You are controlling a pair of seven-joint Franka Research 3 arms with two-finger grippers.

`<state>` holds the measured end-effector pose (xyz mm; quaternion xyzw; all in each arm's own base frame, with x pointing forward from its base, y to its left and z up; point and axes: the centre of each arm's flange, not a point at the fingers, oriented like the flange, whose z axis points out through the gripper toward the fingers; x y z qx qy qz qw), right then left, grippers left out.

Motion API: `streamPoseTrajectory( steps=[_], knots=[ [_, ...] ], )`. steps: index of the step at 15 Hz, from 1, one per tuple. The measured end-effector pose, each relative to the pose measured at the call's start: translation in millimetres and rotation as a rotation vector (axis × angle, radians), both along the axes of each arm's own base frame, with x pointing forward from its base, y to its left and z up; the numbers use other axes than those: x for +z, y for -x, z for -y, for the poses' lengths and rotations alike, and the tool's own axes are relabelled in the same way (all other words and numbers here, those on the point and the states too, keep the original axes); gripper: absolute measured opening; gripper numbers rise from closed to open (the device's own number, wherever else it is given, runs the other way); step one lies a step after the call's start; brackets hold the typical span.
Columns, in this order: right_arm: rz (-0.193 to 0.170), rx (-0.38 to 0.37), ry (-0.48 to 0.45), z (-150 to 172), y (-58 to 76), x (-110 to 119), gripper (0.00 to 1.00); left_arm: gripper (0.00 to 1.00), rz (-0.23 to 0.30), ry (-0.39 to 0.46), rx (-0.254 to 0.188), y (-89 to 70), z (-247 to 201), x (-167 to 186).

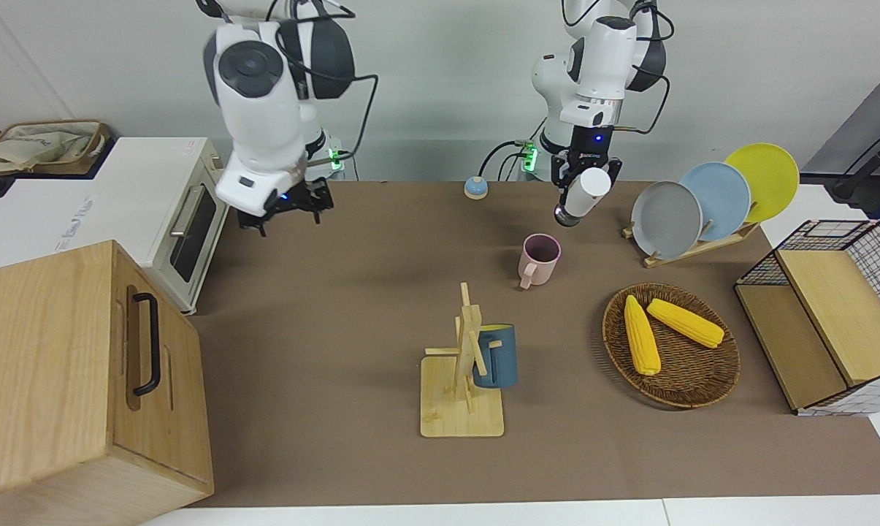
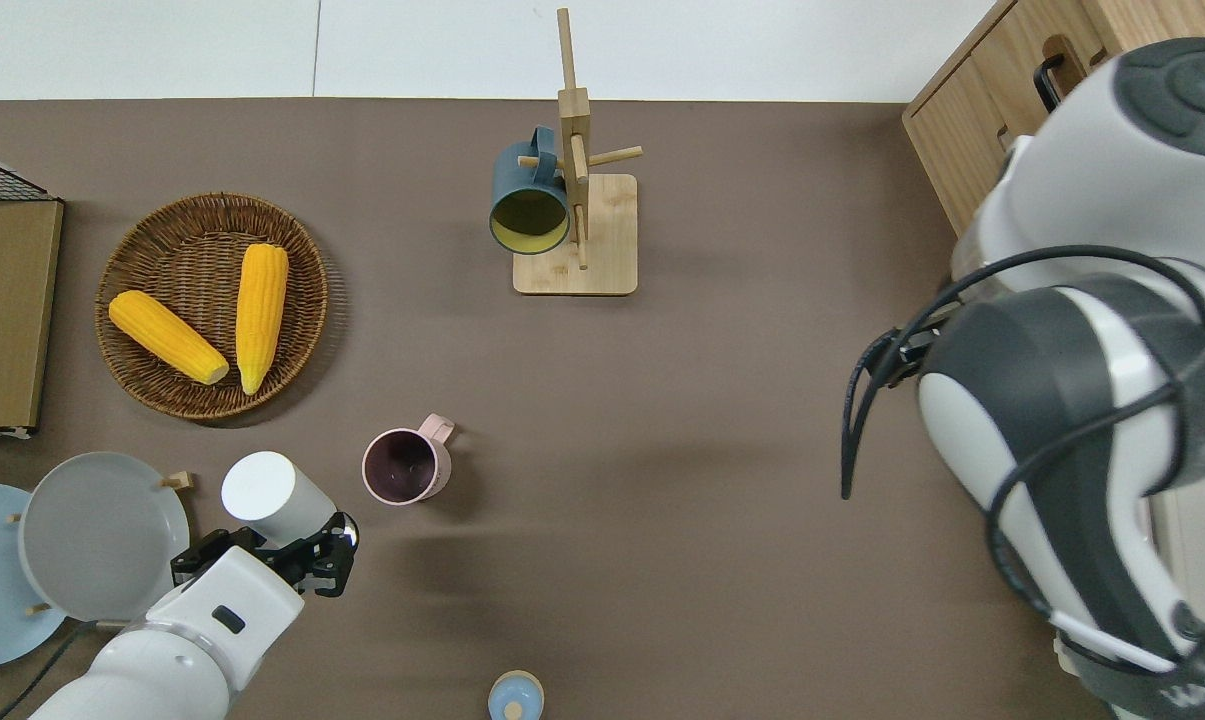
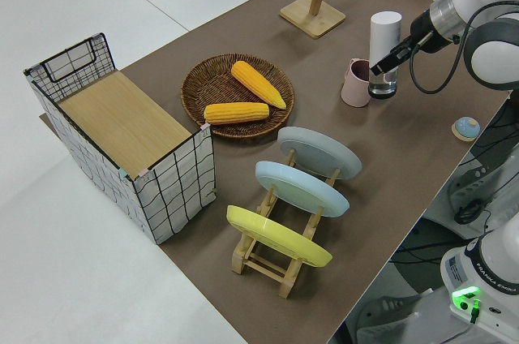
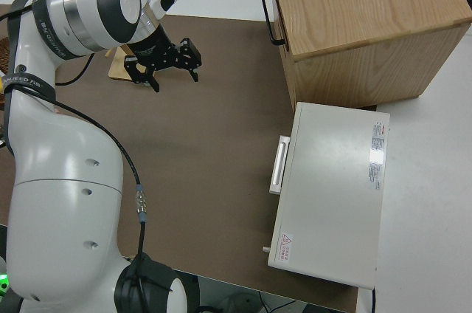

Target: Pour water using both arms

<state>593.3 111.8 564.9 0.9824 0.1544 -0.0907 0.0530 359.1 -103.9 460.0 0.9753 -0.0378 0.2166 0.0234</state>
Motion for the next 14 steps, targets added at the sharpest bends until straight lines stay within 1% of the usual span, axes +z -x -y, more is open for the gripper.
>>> streamPoseTrajectory(
  steps=[3, 4, 7, 8, 10, 12, 13, 14],
  knots=[
    [0.011, -0.098, -0.025, 51.1, 18.2, 38.9, 1.00, 0.64, -0.032, -0.009, -0.020, 8.1, 6.2, -4.5],
    [0.024, -0.132, -0.030, 69.3, 25.2, 52.7, 1.00, 0.64, -0.044, -0.010, -0.026, 10.8, 9.2, -5.7],
    [0.061, -0.188, -0.045, 97.3, 41.5, 81.3, 1.00, 0.64, -0.071, -0.014, -0.043, 16.1, 17.0, -9.0],
    [0.072, -0.204, -0.064, 103.9, 46.1, 88.9, 1.00, 0.64, -0.082, -0.017, -0.047, 17.8, 19.0, -10.8],
    [0.084, -0.237, -0.112, 117.4, 51.7, 98.0, 1.00, 0.64, -0.101, -0.021, -0.059, 21.0, 23.0, -14.7],
    [0.092, -0.259, -0.125, 128.9, 52.7, 100.7, 1.00, 0.64, -0.116, -0.018, -0.064, 23.5, 26.5, -18.4],
    [0.106, -0.261, -0.127, 130.4, 51.0, 101.4, 1.00, 0.64, -0.121, -0.016, -0.067, 24.3, 28.2, -19.9],
    [0.133, -0.258, -0.129, 129.8, 47.5, 103.1, 1.00, 0.64, -0.125, -0.014, -0.072, 25.1, 30.3, -21.2]
  ],
)
